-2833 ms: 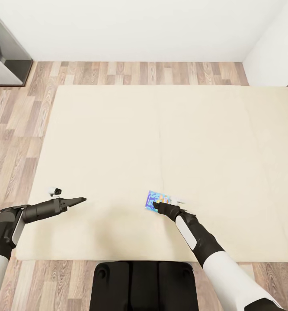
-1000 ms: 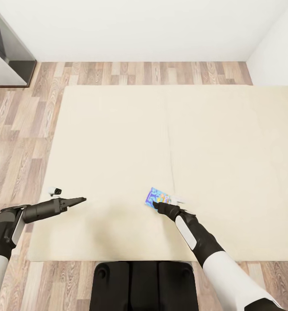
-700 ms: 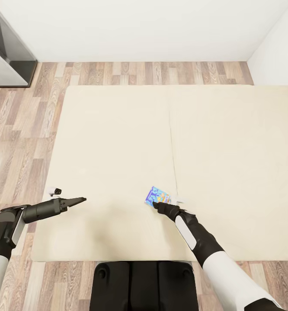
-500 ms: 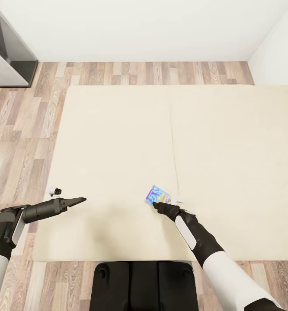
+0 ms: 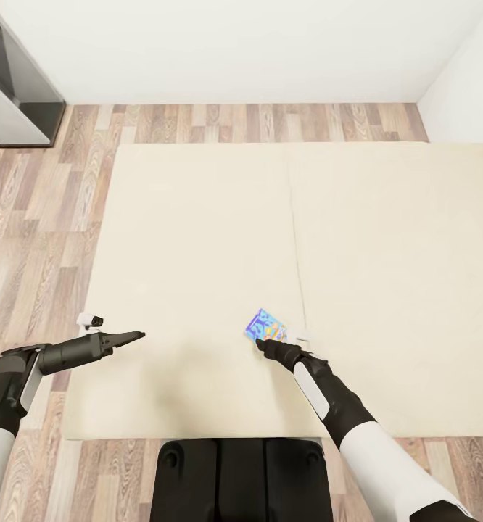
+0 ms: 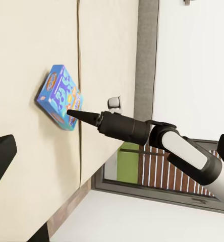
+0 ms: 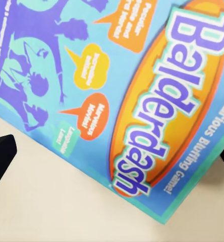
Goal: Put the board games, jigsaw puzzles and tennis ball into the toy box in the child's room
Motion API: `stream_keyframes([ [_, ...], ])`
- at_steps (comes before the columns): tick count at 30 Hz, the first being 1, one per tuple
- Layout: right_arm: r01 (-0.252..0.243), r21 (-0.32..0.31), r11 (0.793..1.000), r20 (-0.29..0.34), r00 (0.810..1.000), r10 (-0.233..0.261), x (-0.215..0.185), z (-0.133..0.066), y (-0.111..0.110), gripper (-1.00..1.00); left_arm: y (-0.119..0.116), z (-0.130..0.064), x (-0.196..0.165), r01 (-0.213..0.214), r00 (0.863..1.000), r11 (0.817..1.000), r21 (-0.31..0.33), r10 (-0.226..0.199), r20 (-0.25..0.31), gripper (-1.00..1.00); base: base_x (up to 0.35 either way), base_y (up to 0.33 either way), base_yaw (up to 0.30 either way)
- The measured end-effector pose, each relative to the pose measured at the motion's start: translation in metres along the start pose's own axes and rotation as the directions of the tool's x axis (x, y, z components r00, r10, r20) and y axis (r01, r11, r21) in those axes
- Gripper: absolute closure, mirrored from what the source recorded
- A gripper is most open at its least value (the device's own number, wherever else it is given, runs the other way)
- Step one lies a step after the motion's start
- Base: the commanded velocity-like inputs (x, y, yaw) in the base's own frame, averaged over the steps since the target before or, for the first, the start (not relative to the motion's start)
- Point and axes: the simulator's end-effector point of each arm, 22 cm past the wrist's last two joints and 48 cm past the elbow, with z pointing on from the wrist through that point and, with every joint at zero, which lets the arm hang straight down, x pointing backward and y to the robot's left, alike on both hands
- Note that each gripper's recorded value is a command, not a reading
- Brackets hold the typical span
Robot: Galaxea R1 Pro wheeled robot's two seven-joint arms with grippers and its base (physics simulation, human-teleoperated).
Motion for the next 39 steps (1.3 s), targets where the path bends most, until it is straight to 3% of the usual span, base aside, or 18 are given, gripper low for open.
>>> stream_keyframes([
  [39, 0.001, 0.000, 1.000, 0.000, 1.000, -0.001, 0.0001, -0.0001, 0.0002, -1.00, 0.0000, 0.0000, 0.0000, 0.000, 1.000, 1.000, 0.000, 0.000, 0.000, -1.00, 0.000, 0.036, 0.000],
])
